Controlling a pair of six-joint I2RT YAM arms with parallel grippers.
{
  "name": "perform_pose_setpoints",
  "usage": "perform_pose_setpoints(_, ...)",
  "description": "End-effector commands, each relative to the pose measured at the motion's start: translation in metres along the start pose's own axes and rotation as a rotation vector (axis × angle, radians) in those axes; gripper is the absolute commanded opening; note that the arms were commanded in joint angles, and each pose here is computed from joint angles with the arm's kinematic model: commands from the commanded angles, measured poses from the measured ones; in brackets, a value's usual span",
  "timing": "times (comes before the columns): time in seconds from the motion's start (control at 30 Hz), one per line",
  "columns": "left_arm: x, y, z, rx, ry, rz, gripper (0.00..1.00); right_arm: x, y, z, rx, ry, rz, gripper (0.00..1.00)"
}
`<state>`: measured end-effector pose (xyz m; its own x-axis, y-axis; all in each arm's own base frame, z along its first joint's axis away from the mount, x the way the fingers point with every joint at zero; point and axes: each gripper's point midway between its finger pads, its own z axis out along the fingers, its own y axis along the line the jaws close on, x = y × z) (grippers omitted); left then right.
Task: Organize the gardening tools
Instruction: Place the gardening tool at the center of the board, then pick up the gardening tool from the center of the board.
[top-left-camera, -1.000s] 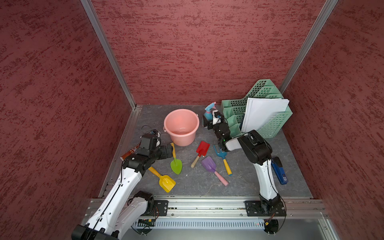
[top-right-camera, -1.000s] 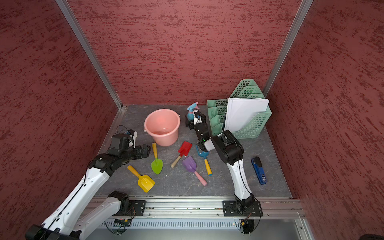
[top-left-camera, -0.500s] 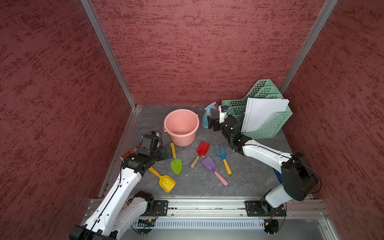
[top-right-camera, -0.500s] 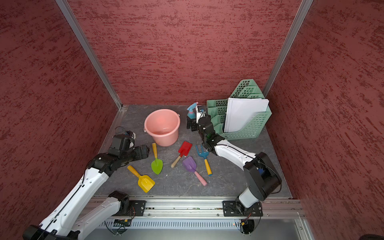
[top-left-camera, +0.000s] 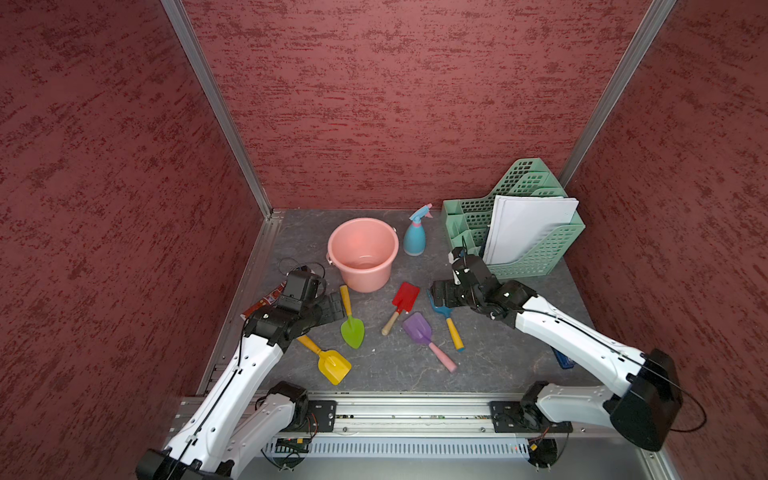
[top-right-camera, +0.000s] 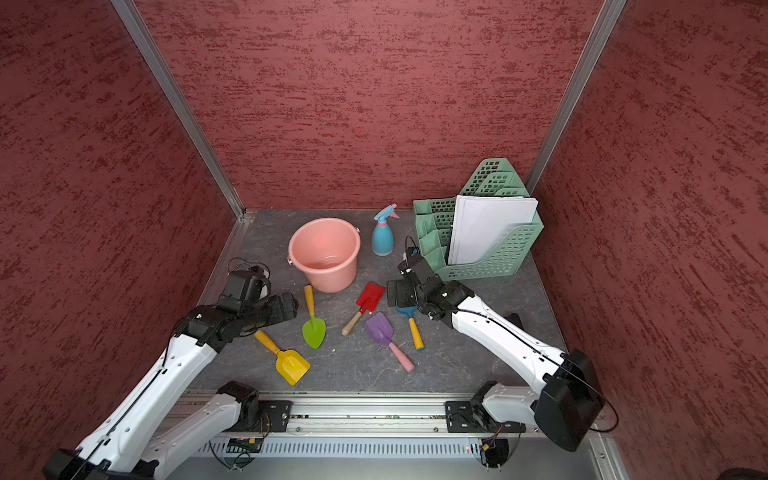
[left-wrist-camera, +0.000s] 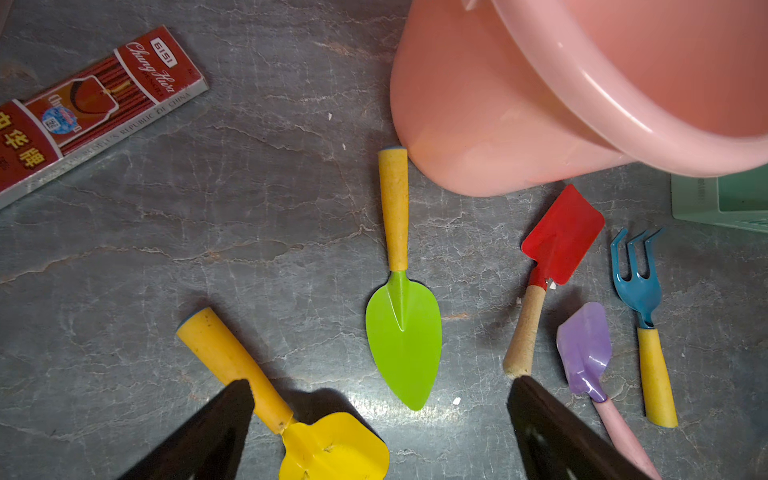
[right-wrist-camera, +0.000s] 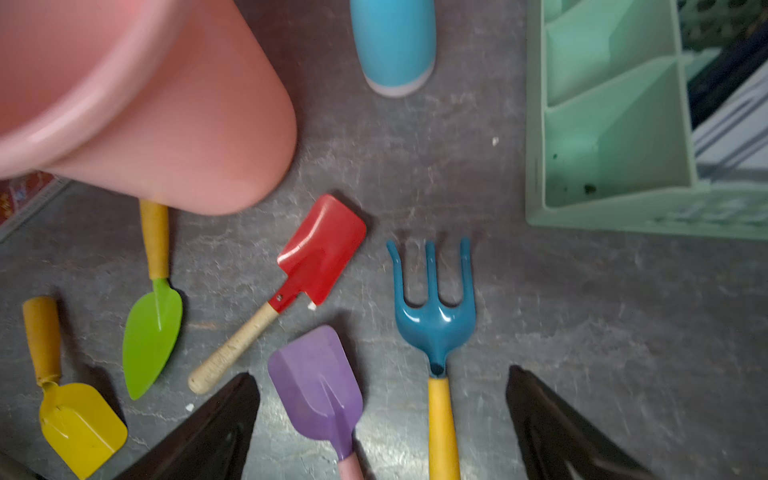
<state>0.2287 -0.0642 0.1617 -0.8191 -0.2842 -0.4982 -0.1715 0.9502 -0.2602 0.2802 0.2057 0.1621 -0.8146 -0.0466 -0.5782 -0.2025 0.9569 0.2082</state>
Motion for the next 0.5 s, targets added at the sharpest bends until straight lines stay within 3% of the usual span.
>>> perform_pose_setpoints(0.0,0.004,-0.003,0.004,0.010,0.027,-0.004,1.00,0.055,-0.014,0.016,0.075,0.219,0.037,0.97)
perform_pose_setpoints(0.27,0.006,-0.011,0.010,0.060,0.061,0.008,1.00,0.079,-0.029,0.058,0.194,0.324,0.021,0.84)
perform_pose_setpoints(0.47,0.005,-0.012,0.012,0.070,0.063,0.002,1.00,0.093,-0.025,0.086,0.172,0.390,-0.016,0.66)
